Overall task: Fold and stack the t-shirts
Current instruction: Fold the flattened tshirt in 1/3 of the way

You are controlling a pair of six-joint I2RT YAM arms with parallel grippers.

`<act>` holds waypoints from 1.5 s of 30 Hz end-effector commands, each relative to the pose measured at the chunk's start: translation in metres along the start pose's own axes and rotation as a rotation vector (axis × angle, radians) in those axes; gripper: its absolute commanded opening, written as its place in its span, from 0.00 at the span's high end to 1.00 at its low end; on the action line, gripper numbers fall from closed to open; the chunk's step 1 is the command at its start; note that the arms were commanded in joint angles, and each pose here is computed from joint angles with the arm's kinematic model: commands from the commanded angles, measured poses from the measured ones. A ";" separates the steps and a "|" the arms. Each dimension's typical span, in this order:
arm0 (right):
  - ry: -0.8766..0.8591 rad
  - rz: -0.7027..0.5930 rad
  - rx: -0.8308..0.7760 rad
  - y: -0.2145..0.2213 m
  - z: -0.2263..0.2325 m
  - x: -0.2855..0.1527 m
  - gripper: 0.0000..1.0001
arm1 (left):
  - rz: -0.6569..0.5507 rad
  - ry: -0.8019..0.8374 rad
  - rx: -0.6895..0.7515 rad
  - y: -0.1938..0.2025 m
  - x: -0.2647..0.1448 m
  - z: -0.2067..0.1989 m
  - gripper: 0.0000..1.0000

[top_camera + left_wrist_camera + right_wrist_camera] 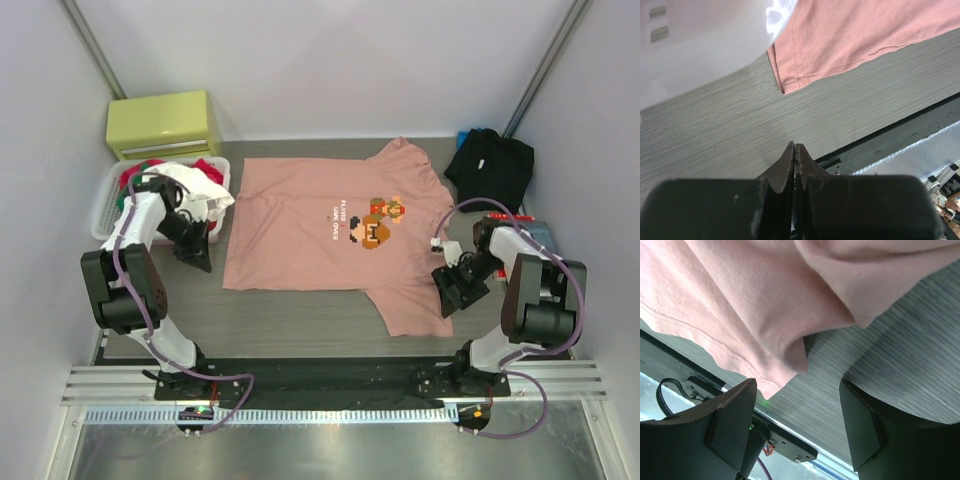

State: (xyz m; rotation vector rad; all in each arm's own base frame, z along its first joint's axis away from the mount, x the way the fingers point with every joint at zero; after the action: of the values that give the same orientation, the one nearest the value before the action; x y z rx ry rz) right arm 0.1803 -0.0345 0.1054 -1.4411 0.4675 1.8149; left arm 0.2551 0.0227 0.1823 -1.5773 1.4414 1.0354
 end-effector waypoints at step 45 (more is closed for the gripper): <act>-0.183 -0.299 -0.094 -0.057 -0.016 -0.008 0.99 | -0.024 -0.037 0.056 -0.006 0.020 0.014 1.00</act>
State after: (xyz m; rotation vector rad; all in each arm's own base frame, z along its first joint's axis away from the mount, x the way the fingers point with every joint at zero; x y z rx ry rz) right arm 0.2099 -0.0139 0.0980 -1.2516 0.1511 1.8299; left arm 0.2567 0.0242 0.1561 -1.5558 1.4644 1.0531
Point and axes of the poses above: each gripper's point midway between its finger pads, its own x axis out along the fingers, its own z axis along the line the jaws close on, y = z × x, the point moved 9 cm from there along -x, back along the fingers, and after that the axes turned 14 degrees about -x, right-handed, at the moved point
